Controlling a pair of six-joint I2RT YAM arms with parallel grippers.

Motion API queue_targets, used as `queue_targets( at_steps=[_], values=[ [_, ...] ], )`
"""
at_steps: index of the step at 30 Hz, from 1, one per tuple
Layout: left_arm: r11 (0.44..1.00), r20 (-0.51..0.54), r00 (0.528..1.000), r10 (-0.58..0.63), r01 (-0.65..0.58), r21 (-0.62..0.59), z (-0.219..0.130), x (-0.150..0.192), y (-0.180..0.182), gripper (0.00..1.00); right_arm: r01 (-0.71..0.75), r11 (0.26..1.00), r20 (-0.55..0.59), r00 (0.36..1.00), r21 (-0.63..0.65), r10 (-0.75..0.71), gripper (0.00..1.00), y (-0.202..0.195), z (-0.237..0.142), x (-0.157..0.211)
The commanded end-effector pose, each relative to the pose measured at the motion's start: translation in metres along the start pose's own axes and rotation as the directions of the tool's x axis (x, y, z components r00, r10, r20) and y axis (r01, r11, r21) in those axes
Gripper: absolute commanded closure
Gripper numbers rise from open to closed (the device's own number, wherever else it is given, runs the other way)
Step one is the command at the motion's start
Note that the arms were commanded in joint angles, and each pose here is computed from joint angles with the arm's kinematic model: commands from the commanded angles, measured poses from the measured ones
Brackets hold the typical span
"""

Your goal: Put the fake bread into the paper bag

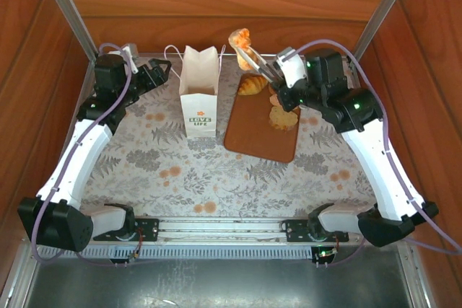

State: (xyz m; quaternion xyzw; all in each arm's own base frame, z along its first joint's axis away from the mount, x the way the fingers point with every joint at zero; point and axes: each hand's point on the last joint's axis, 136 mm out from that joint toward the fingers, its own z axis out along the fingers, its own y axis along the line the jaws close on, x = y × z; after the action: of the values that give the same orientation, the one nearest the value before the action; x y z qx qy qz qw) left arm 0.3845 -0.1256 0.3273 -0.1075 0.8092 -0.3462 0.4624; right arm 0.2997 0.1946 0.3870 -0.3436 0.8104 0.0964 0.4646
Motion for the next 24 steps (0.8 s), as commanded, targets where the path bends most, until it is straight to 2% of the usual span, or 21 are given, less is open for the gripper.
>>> queue_targets(
  at_steps=[1,7,15,24],
  values=[
    [1.0,-0.033,0.999,0.008,-0.008,0.004,0.002,0.006,0.003,0.13,0.028,0.999,0.148,0.989,-0.029,-0.024,0.8,0.003,-0.006,-0.045],
    [0.999,-0.056,0.998,-0.001,0.003,0.036,0.007,0.011,0.001,0.13,0.051,0.996,0.196,0.98,-0.072,-0.036,0.8,0.011,0.008,-0.076],
    [0.997,-0.086,0.996,-0.03,0.036,0.074,0.019,0.016,-0.001,0.17,0.074,0.991,0.199,0.979,-0.113,-0.051,0.8,0.023,0.039,-0.101],
    [0.99,-0.139,0.988,-0.075,0.09,0.106,0.037,0.026,0.001,0.27,0.073,0.985,0.128,0.99,-0.157,-0.053,0.8,0.038,0.092,-0.097]
  ],
)
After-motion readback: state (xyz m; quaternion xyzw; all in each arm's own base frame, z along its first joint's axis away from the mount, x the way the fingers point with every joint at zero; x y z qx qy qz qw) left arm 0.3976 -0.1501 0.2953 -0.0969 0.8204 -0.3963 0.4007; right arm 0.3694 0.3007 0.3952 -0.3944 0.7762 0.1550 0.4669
